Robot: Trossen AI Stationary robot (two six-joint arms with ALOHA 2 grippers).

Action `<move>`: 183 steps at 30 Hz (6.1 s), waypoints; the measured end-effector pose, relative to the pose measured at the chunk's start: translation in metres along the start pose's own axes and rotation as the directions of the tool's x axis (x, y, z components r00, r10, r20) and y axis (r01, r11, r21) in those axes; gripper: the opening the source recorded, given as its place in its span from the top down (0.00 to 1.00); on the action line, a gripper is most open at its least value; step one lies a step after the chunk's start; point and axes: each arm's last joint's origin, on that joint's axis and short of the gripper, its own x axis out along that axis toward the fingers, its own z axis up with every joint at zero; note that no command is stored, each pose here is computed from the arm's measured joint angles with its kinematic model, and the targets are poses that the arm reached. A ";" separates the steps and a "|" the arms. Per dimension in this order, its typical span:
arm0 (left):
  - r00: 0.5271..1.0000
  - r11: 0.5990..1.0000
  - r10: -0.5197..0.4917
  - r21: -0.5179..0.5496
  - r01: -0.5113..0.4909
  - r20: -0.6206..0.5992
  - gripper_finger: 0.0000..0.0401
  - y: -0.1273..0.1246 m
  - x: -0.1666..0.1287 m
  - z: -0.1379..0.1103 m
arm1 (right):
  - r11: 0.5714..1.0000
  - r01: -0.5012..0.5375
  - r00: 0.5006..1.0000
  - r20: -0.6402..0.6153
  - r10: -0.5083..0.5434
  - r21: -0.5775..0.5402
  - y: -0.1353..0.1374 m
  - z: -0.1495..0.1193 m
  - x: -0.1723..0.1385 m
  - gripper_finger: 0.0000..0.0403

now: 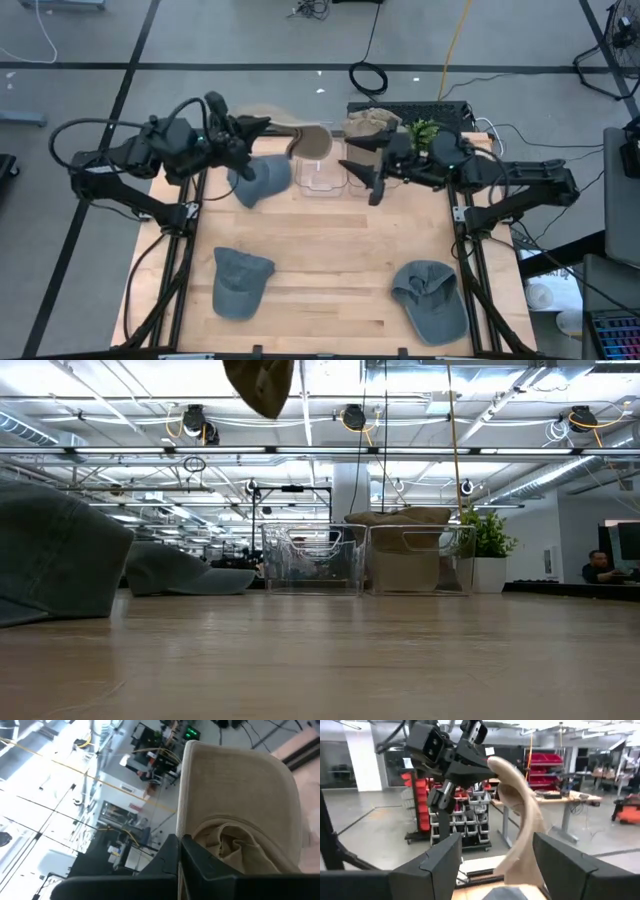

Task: Pick & Place hat
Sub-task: Put the brown cap into the right transparent bin

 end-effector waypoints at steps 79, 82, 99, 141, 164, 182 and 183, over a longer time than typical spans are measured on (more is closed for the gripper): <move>0.901 -0.195 -0.149 -0.906 0.376 0.407 0.39 -0.003 0.004 0.019 | 0.561 0.298 0.937 0.124 -0.326 -0.773 -0.002 0.028 -0.032 1.00; 0.883 -0.289 -0.177 -0.880 0.376 0.436 0.39 -0.002 0.007 0.017 | 0.533 0.296 0.939 0.139 -0.315 -0.793 0.000 0.030 -0.033 1.00; 0.827 -0.497 -0.195 -0.780 0.380 0.527 0.21 -0.005 0.052 0.010 | 0.344 0.375 0.919 0.296 -0.260 -0.861 0.016 0.049 -0.044 1.00; 0.727 -0.418 -0.128 -0.702 0.577 0.674 0.98 -0.011 0.085 0.019 | 0.537 0.379 0.915 0.218 -0.340 -0.754 0.031 0.041 -0.044 0.82; 0.623 0.070 -0.533 -0.704 0.707 0.573 0.98 -0.029 0.072 -0.012 | 0.926 0.297 0.951 -0.013 -0.308 -0.231 0.071 0.015 -0.067 0.26; 0.485 0.260 -0.799 -0.524 0.811 0.355 0.98 -0.062 0.031 -0.014 | 0.982 -0.098 0.970 -0.205 0.131 0.163 0.042 -0.008 -0.041 0.27; 0.483 0.273 -0.804 -0.505 0.819 0.348 0.98 -0.063 0.029 -0.012 | 0.980 -0.104 0.971 -0.197 0.136 0.168 0.039 -0.007 -0.039 0.27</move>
